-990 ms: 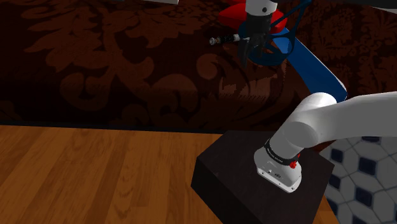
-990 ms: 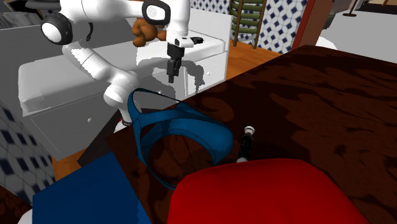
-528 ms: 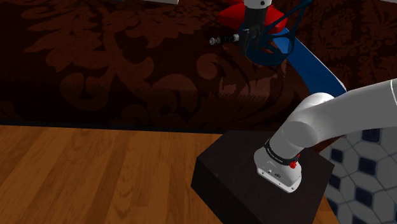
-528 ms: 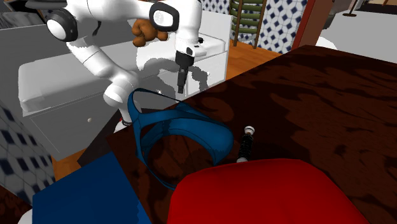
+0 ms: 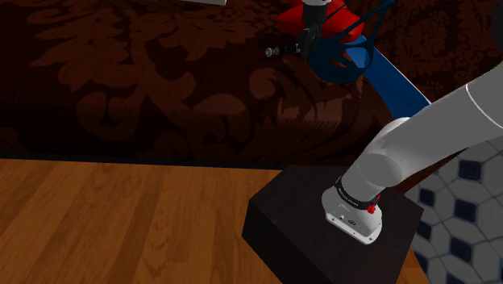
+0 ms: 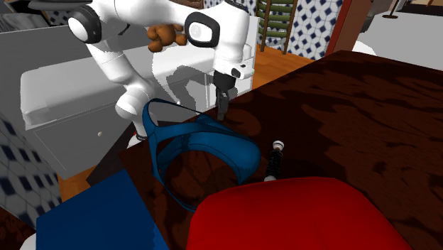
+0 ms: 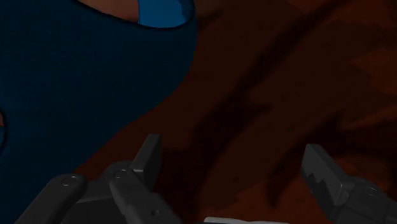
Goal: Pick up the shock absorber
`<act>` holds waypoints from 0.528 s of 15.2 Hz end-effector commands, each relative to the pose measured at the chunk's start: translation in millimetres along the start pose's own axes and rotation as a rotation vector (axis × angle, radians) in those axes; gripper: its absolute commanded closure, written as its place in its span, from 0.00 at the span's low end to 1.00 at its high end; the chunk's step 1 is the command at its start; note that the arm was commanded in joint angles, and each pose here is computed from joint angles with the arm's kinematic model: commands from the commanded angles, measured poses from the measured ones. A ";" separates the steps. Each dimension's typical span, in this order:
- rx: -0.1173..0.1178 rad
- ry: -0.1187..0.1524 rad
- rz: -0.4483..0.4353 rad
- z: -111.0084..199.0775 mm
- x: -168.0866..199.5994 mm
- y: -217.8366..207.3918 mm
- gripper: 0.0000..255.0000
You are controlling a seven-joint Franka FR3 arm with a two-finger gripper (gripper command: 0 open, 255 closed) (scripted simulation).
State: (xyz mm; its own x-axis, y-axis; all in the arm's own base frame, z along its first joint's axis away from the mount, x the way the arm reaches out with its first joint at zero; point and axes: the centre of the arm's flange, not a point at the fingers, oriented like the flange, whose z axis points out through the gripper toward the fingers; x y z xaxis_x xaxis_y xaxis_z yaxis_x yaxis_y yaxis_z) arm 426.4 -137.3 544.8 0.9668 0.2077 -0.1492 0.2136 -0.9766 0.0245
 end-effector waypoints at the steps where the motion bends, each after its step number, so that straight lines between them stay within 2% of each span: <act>1: 0.008 0.000 -0.040 1.0 18.5 23.1 0.00; 8: 0.040 0.002 -0.168 8.3 83.0 93.9 0.00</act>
State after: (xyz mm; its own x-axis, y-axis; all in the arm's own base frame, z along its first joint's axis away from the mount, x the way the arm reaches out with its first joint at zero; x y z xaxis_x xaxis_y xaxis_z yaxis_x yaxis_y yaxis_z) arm 516.1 -203.7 531.7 0.9259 0.3478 -0.1477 0.3469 -0.9374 -0.0326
